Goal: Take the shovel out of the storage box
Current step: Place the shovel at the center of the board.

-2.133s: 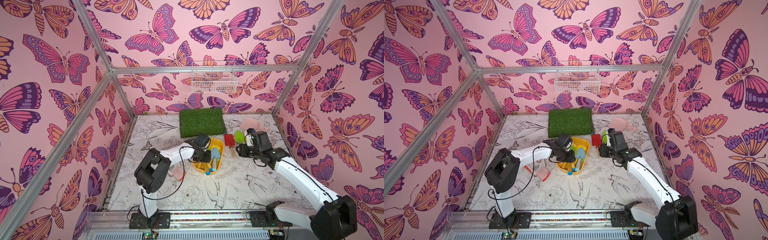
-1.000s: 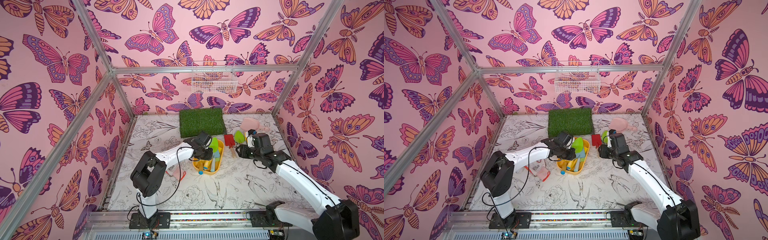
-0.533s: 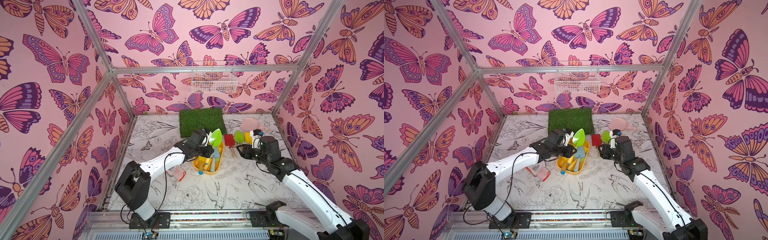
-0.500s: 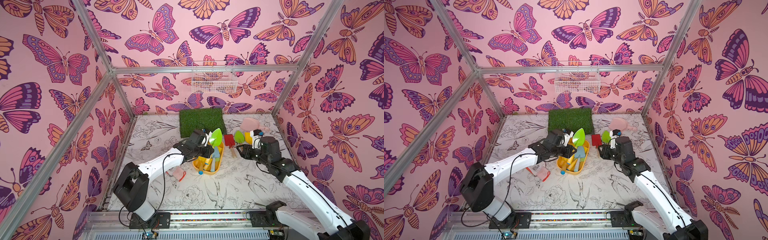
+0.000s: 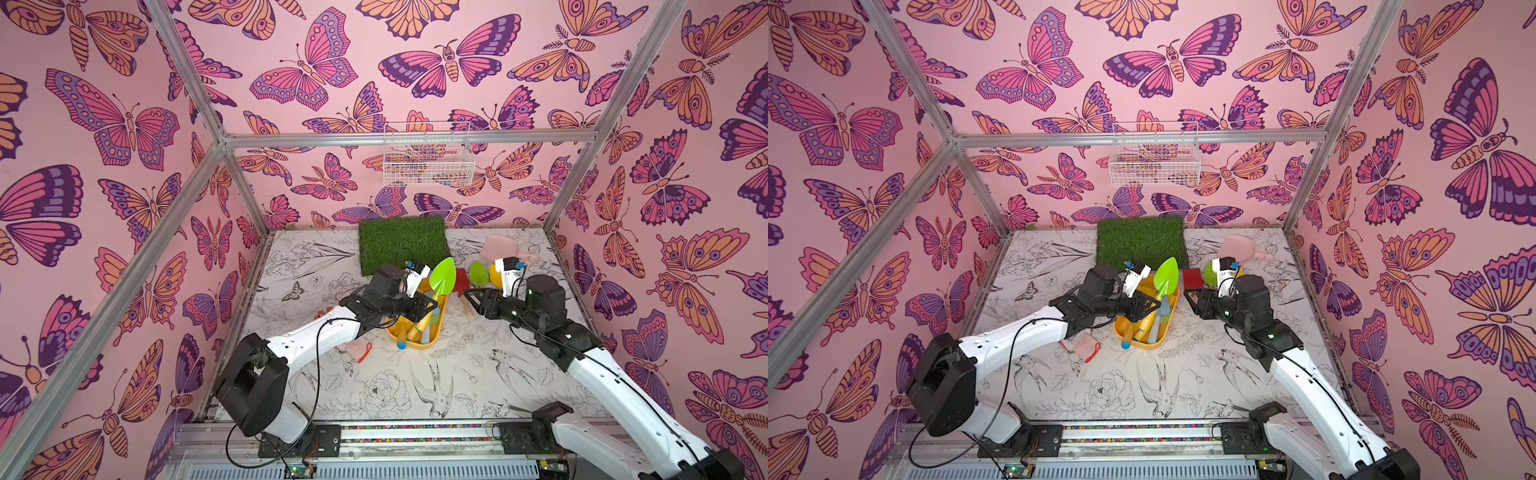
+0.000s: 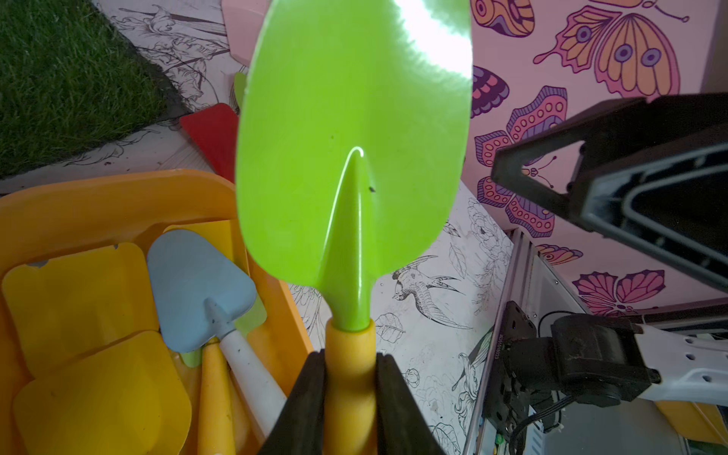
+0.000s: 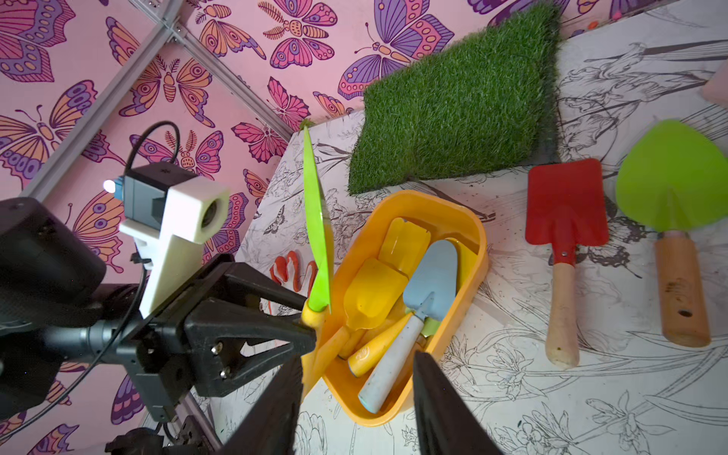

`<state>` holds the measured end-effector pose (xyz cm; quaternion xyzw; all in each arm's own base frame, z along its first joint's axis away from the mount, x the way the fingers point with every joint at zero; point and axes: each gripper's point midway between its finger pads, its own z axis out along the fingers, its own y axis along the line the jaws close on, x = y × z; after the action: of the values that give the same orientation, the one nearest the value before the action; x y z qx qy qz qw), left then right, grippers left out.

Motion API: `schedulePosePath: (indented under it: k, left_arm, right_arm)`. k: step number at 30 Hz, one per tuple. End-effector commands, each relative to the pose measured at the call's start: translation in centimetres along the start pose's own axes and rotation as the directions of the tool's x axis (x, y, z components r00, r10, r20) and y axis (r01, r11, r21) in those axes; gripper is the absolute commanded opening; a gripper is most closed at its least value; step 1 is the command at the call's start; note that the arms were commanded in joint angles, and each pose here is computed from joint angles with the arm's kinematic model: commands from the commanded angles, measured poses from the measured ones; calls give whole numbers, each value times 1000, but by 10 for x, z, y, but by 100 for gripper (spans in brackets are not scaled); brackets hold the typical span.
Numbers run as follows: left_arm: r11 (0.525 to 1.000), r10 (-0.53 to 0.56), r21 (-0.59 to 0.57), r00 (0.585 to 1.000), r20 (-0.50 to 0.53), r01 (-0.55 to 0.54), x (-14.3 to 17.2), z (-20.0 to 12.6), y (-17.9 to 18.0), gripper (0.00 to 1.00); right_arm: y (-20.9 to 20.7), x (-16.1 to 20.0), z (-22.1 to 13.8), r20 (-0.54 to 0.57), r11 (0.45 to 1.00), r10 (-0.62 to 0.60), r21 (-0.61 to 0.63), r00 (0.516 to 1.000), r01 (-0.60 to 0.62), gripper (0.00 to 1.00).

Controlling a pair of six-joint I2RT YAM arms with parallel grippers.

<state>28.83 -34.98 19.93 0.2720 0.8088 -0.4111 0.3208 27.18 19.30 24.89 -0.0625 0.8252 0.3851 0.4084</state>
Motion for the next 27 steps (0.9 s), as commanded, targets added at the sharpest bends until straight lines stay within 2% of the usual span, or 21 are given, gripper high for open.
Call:
schedulePosePath:
  k: [1, 5, 16, 18, 20, 25, 27]
  left_arm:
    - [995, 47, 88, 999, 26, -49, -5, 2, -17, 0]
    - [993, 55, 105, 998, 20, -57, -2, 5, -21, 0]
    - [985, 62, 159, 998, -4, -61, 4, 14, -29, 0]
    - [982, 68, 176, 998, -2, -67, 4, 14, -33, 0]
    - [978, 80, 195, 997, -5, -77, 6, 14, -37, 0]
    - [971, 83, 226, 996, -19, -77, 10, 16, -40, 0]
    - [971, 84, 228, 996, -21, -77, 10, 17, -41, 0]
  right_arm:
    - [8, -3, 3, 6, 999, -15, -31, 1000, 15, 48]
    - [12, -4, 6, -5, 999, -18, -46, 1000, 18, 44]
    - [19, -7, 10, -3, 998, -30, -52, 1000, 30, 41]
    - [18, -8, 12, 2, 999, -31, -42, 1000, 31, 37]
    - [17, -10, 14, 7, 999, -31, -37, 999, 31, 27]
    - [17, -14, 17, 10, 999, -31, -34, 999, 31, 25]
    - [18, -16, 17, 17, 999, -34, -36, 999, 35, 21]
